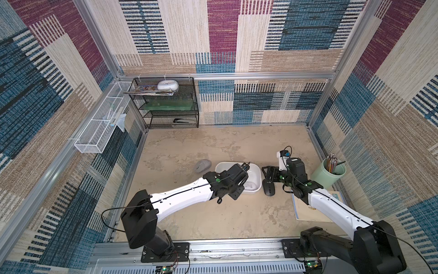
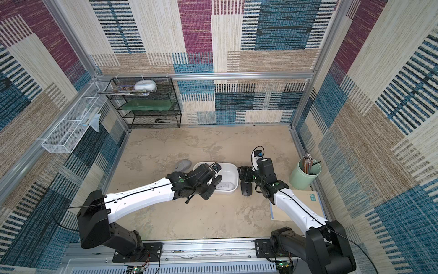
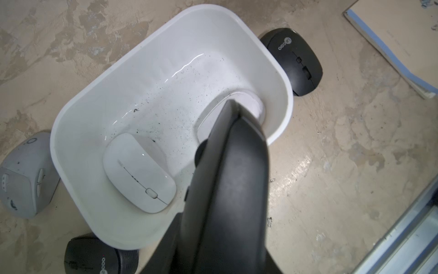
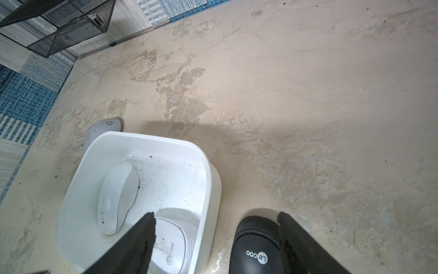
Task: Take out the mouse from the storage box
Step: Place the mouse at the center of the board, then pick up the mouse from the storage box.
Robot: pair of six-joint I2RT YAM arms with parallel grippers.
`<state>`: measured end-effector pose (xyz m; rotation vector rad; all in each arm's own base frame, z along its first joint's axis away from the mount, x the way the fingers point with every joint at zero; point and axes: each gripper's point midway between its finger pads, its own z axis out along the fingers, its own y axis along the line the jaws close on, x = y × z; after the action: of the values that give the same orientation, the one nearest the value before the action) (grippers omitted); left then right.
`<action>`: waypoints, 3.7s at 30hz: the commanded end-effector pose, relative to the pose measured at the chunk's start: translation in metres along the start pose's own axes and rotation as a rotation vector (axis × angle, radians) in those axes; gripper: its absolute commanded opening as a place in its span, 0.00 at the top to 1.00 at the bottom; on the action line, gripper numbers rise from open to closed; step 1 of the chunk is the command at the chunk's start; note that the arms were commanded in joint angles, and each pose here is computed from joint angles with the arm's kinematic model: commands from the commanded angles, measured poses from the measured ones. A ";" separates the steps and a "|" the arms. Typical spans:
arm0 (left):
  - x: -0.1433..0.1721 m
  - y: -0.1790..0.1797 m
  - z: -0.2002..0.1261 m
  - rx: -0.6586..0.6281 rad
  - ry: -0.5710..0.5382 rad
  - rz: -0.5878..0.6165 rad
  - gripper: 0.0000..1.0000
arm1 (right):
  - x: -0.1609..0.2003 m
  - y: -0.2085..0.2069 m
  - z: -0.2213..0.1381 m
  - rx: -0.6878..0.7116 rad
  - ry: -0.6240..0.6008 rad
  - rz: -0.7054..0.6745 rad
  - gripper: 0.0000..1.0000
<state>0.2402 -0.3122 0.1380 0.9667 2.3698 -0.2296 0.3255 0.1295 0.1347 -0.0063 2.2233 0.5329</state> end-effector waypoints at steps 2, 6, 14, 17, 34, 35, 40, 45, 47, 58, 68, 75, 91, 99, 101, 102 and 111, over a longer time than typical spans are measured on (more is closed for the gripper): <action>0.012 0.007 -0.008 -0.077 -0.024 0.022 0.72 | -0.005 0.003 0.000 -0.012 -0.016 0.000 0.16; 0.032 -0.001 -0.010 -0.089 -0.008 0.046 0.71 | -0.005 0.004 0.000 -0.016 -0.014 0.000 0.16; 0.071 -0.006 0.001 -0.127 0.049 0.058 0.71 | -0.004 0.014 0.002 -0.067 0.010 -0.025 0.17; 0.084 -0.003 0.005 -0.151 0.072 0.057 0.71 | -0.004 0.015 0.002 -0.074 0.014 -0.023 0.17; 0.117 0.003 0.026 -0.241 0.195 0.126 0.63 | -0.010 0.021 0.003 -0.093 0.022 -0.008 0.17; 0.118 0.002 0.028 -0.245 0.201 0.137 0.62 | -0.011 0.021 0.003 -0.092 0.023 -0.007 0.18; 0.119 -0.004 0.034 -0.260 0.222 0.190 0.53 | -0.012 0.022 0.004 -0.094 0.023 -0.005 0.18; 0.122 -0.007 0.038 -0.266 0.237 0.211 0.48 | -0.011 0.020 0.004 -0.082 0.025 0.000 0.18; 0.121 -0.008 0.038 -0.264 0.235 0.217 0.48 | -0.011 0.019 0.004 -0.077 0.023 -0.002 0.18; 0.118 -0.024 0.032 -0.200 0.209 0.223 0.28 | -0.009 0.018 0.003 -0.076 0.028 0.001 0.18; 0.107 -0.032 0.018 -0.127 0.130 0.188 0.16 | -0.009 0.022 0.001 -0.090 0.035 -0.005 0.18; 0.075 -0.024 -0.009 -0.037 -0.033 0.079 0.06 | -0.007 0.038 0.004 -0.124 0.071 -0.051 0.18; 0.073 0.113 -0.044 -0.137 -0.298 -0.488 0.01 | 0.046 0.119 0.052 -0.178 0.349 -0.405 0.20; 0.091 0.132 -0.046 -0.180 -0.331 -0.540 0.01 | 0.061 0.154 0.074 -0.211 0.418 -0.443 0.19; 0.092 0.136 -0.050 -0.194 -0.352 -0.549 0.01 | 0.066 0.161 0.083 -0.194 0.436 -0.450 0.19; 0.094 0.138 -0.052 -0.200 -0.360 -0.552 0.01 | 0.068 0.164 0.088 -0.184 0.443 -0.456 0.19; 0.101 0.147 -0.070 -0.237 -0.428 -0.587 0.00 | 0.078 0.178 0.113 -0.127 0.489 -0.479 0.18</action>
<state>0.2504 -0.1243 0.1422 0.1038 2.1733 -0.3300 0.3268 0.3485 0.0850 -0.7959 2.4940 0.4761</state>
